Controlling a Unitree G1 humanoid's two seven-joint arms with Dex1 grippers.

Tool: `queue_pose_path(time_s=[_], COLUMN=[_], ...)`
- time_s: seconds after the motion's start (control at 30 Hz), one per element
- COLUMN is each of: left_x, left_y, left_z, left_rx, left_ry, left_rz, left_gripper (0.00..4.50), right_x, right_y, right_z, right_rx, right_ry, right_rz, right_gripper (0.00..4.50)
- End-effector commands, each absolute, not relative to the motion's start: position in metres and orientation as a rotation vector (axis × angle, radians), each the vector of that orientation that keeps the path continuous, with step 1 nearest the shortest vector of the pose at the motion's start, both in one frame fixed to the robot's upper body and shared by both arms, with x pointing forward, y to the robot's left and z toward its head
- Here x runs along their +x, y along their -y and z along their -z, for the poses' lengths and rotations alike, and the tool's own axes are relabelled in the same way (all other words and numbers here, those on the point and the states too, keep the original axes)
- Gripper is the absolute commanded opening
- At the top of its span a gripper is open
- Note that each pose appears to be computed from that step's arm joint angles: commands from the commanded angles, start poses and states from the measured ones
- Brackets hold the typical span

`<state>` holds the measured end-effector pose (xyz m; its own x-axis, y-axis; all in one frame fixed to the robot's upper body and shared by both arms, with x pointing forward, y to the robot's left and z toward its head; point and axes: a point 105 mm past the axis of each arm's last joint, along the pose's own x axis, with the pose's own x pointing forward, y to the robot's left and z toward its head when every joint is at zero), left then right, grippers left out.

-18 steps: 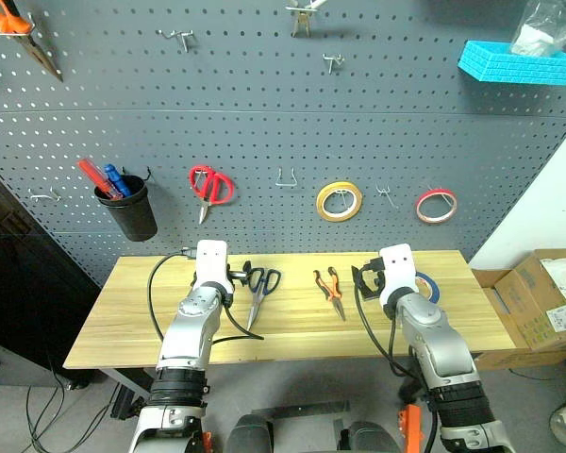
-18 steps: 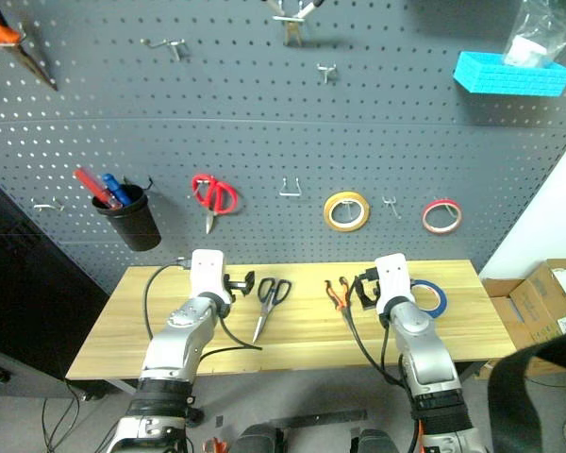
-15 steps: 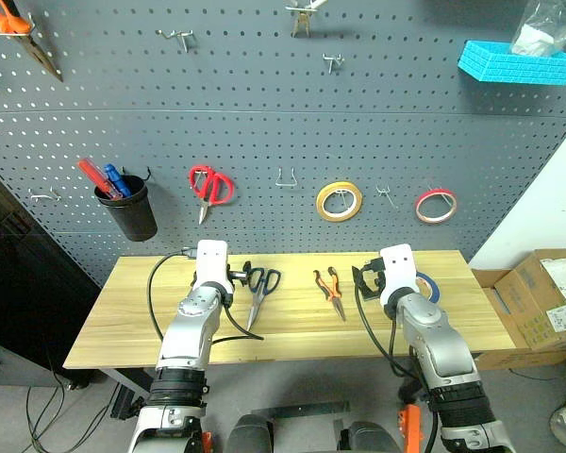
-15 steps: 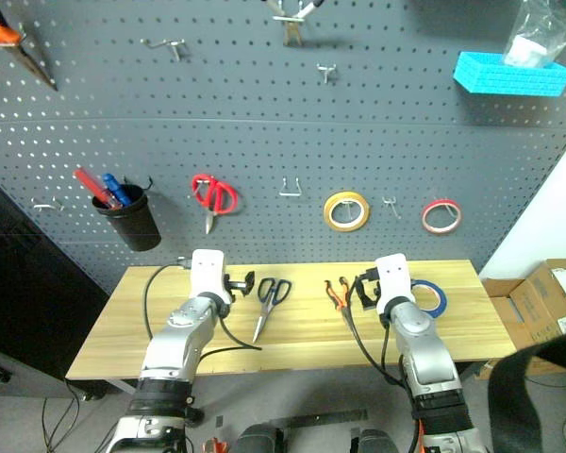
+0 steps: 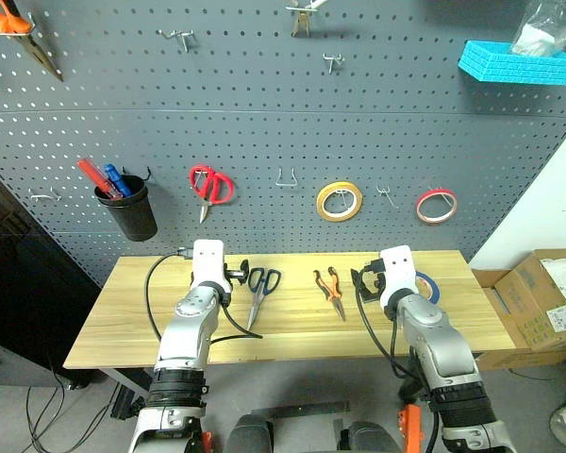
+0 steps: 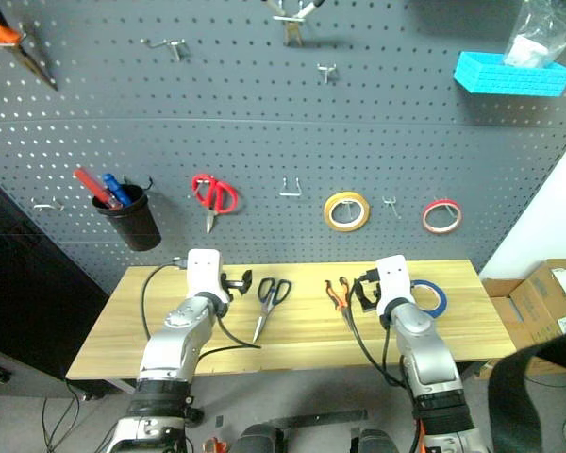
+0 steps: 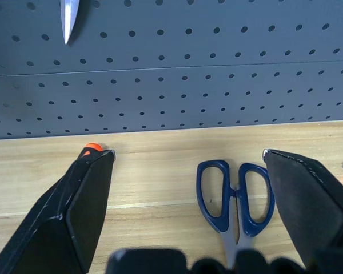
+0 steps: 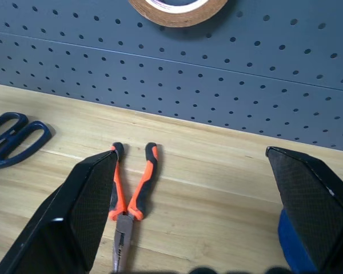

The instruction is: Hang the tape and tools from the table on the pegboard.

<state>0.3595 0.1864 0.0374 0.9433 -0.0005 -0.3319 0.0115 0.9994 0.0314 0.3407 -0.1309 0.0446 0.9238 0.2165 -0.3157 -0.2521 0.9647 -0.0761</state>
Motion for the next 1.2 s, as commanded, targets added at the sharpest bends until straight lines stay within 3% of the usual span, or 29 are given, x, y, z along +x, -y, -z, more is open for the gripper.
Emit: queue_pose_path(time_s=[0.03,0.23,0.33,0.57,0.97,1.2], left_x=[0.376,0.386,0.372,0.336,0.32,0.319], left_y=[-0.169,-0.108,-0.052,0.016,0.03,0.026], left_z=[-0.076,-0.103,-0.108,-0.1,-0.063,-0.059], left_rx=[0.081,0.055,-0.089,-0.277,-0.28,-0.252], left_ry=[-0.21,-0.159,-0.203,-0.36,-0.52,-0.531], left_rz=[0.117,0.428,0.696,1.011,1.04,1.02], left_gripper=[4.45,4.45,4.45,4.45,4.45,4.45], right_x=[0.345,0.349,0.359,0.37,0.392,0.398], right_y=[0.145,0.169,0.198,0.231,0.242,0.243], right_z=[-0.063,-0.066,-0.063,-0.05,-0.034,-0.028], right_rx=[-0.141,-0.228,-0.27,-0.263,-0.211,-0.19], right_ry=[-0.259,-0.286,-0.337,-0.487,-0.579,-0.604], right_rz=[-0.223,-0.261,-0.251,-0.301,-0.353,-0.346], right_gripper=[4.5,4.5,4.5,4.5,4.5,4.5])
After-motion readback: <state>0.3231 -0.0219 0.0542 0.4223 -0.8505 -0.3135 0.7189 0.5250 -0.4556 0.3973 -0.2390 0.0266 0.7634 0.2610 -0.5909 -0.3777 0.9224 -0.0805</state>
